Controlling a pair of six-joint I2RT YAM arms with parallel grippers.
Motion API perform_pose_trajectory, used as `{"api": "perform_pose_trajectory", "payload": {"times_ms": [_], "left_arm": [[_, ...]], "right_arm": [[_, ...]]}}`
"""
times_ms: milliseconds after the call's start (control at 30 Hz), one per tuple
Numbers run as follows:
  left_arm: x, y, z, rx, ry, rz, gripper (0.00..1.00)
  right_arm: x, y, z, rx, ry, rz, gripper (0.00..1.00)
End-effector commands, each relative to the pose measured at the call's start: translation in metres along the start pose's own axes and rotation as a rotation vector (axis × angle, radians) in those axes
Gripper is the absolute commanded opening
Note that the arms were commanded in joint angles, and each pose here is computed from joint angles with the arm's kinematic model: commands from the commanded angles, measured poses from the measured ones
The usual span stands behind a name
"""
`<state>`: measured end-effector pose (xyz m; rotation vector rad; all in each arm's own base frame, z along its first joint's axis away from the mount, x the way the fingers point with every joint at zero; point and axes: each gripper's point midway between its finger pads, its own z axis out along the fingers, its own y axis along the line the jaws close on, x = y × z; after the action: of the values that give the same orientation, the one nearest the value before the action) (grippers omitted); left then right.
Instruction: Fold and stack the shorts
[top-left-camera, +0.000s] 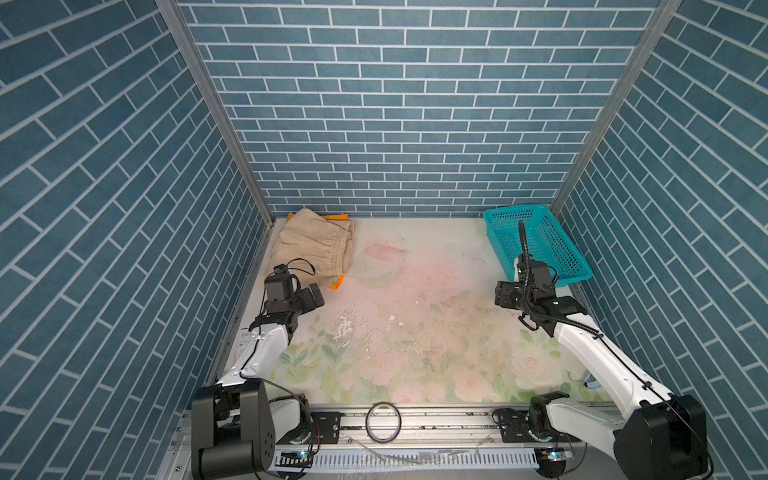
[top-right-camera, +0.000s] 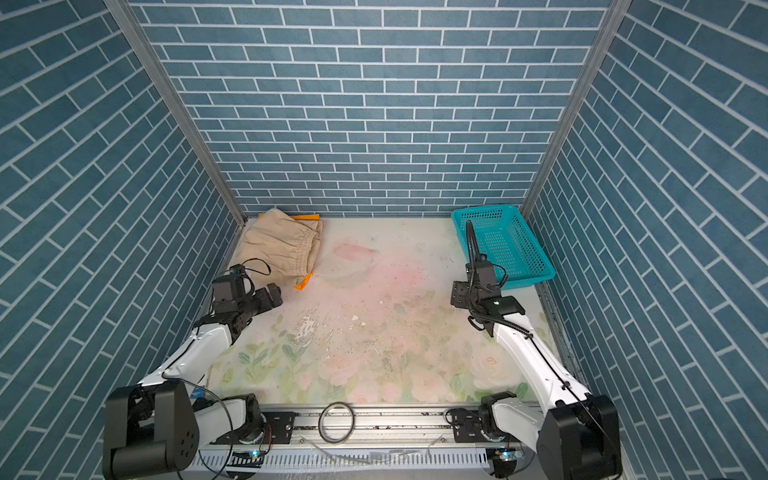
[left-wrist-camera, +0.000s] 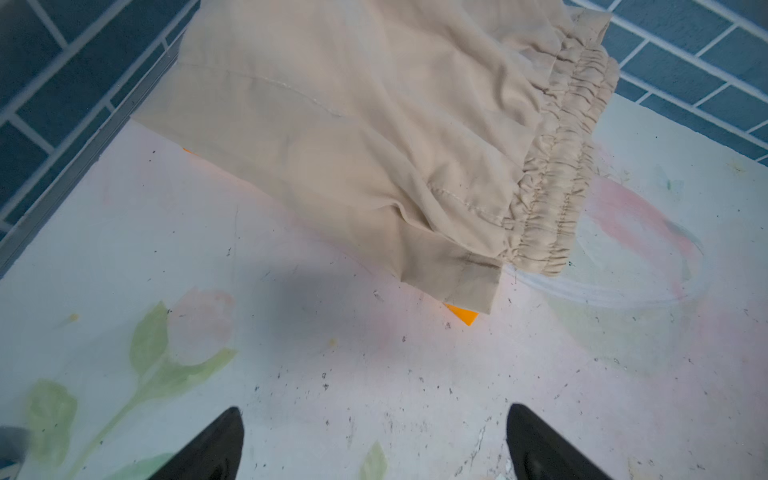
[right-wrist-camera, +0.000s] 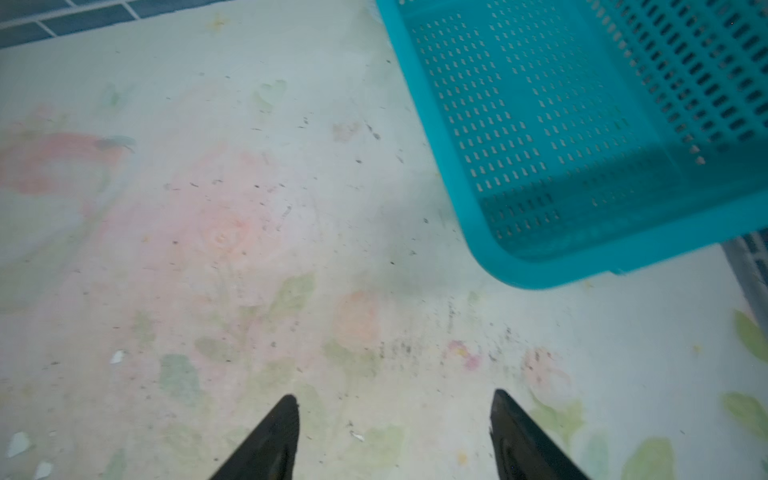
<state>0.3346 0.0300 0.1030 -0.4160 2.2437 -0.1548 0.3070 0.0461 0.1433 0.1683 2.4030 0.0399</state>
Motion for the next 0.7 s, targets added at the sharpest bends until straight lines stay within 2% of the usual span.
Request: {"api": "perform_pose_trajectory", "payload": {"times_ms": [0,100,300,467,667], "left_arm": [[-0.021,-0.005,-0.006,0.012,-0.116,0.048,1.0],[-0.023,-0.002,-0.006,-0.007,-0.13,0.091,1.0],[-0.025,0.006,-0.003,-0.049,-0.166,0.116,1.0],[-0.033,0.015,-0.002,-0.094,-0.257,0.105,1.0],[-0.039,0.017,-0.002,-0.109,-0.345,0.179,1.0]], "right_arm": [[0.022,-0.042,0.01,0.146,0.053,0.078,0.77],[0.016,-0.051,0.028,0.133,0.054,0.103,0.78],[0.004,-0.061,0.061,0.105,0.048,0.046,0.8],[-0.018,-0.053,0.079,0.047,-0.046,-0.041,0.8],[-0.03,-0.054,0.107,0.035,-0.167,-0.123,0.8]]}}
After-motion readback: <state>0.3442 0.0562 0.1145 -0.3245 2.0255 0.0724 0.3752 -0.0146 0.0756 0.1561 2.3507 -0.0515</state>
